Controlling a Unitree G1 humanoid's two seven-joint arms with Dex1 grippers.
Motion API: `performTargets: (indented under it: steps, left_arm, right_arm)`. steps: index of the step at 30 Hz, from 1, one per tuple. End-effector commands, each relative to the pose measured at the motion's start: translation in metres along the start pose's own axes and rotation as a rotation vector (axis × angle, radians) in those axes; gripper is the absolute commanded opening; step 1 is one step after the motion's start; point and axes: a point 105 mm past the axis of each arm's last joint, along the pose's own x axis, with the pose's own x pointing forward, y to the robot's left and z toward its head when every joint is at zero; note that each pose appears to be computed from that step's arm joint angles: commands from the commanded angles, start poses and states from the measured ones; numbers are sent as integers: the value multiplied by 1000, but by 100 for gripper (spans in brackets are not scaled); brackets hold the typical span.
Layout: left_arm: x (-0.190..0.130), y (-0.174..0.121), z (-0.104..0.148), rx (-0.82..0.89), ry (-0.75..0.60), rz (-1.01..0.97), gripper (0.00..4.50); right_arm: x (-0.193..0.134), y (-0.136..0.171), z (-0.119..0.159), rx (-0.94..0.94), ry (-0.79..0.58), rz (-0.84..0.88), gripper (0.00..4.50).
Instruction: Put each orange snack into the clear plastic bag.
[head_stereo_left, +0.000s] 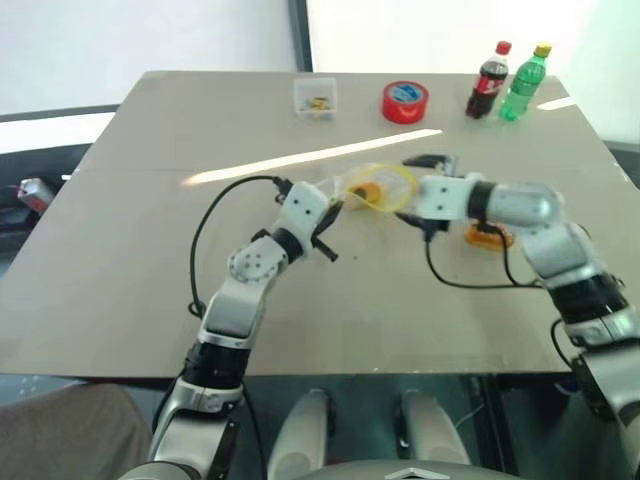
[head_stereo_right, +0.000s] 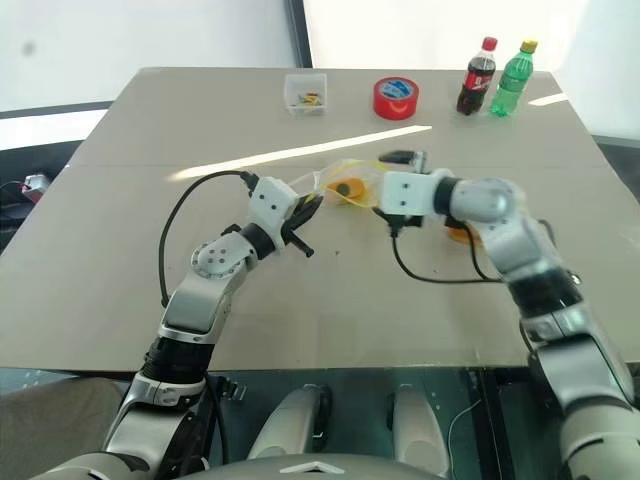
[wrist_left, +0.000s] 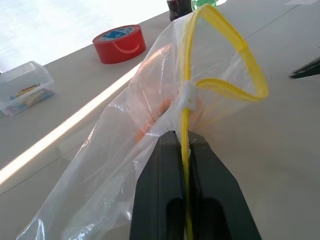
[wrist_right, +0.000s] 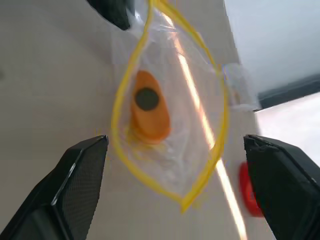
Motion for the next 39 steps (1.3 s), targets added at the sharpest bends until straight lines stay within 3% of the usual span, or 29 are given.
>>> performTargets:
  steps: [1,5,11,21,24,28,34,39]
  left_arm:
    - [0,3,8,7,-33,14,0]
    - [1,3,6,10,-30,10,0]
    - [2,3,6,17,-29,9,0]
    - [1,5,6,31,-26,10,0]
    - [0,4,7,30,-28,9,0]
    - [-1,4,7,27,-27,11,0]
    - [-1,2,5,27,-21,7,0]
    - [1,0,7,25,-27,1,0]
  right_arm:
    - [-35,-13,-21,126,82,-17,443]
    - [-63,-13,-61,285,234,-23,443]
    - [-72,-4,-87,470,288,-33,443]
    - [-71,5,-124,507,384,-31,443]
    - [-70,6,-124,488,374,-24,370]
    - [-67,3,-118,504,346,-27,187]
    - [-52,-11,-88,459,251,-23,187]
    - [-22,-13,-35,282,96,13,187]
